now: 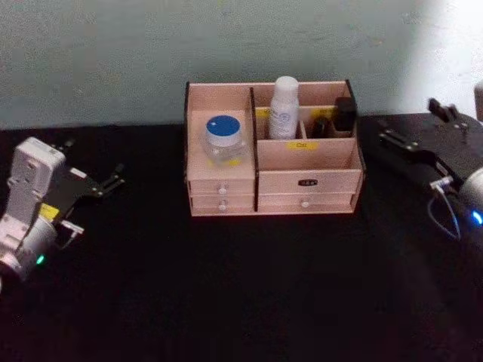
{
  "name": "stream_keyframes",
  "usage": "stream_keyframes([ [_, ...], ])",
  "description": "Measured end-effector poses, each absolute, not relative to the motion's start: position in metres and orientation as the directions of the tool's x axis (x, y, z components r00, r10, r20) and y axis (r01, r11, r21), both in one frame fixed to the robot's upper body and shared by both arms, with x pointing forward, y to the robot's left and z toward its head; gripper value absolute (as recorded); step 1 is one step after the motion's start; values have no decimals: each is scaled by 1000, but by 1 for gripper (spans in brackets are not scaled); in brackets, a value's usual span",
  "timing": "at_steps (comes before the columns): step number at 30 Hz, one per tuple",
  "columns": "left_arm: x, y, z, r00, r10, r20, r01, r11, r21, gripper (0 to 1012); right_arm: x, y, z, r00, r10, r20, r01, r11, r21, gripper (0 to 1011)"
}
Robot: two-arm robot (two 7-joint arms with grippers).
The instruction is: Pick up the facial cleanser and watermelon frost from the table and place them into the tiered storage box.
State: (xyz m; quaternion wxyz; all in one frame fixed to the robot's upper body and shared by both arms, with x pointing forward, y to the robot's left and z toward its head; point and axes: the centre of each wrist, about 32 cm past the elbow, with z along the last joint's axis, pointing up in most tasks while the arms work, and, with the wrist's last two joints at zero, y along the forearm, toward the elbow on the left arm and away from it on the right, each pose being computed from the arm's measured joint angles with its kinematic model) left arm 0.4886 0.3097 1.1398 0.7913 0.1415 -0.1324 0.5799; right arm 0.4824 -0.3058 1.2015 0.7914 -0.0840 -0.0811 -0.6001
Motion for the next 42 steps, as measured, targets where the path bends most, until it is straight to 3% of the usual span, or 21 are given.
stream_keyframes([
  [8,489,310,1140,292,880,374,-955,287,70,1001,473,-296,1159,124,-959,254,992,114,-54,1000],
  [15,489,310,1140,292,880,374,-955,287,70,1001,473,-292,1141,114,-961,253,991,93,-96,1000],
  [42,489,310,1140,292,880,374,-955,287,70,1001,474,-292,1141,118,-960,253,991,96,-97,1000],
])
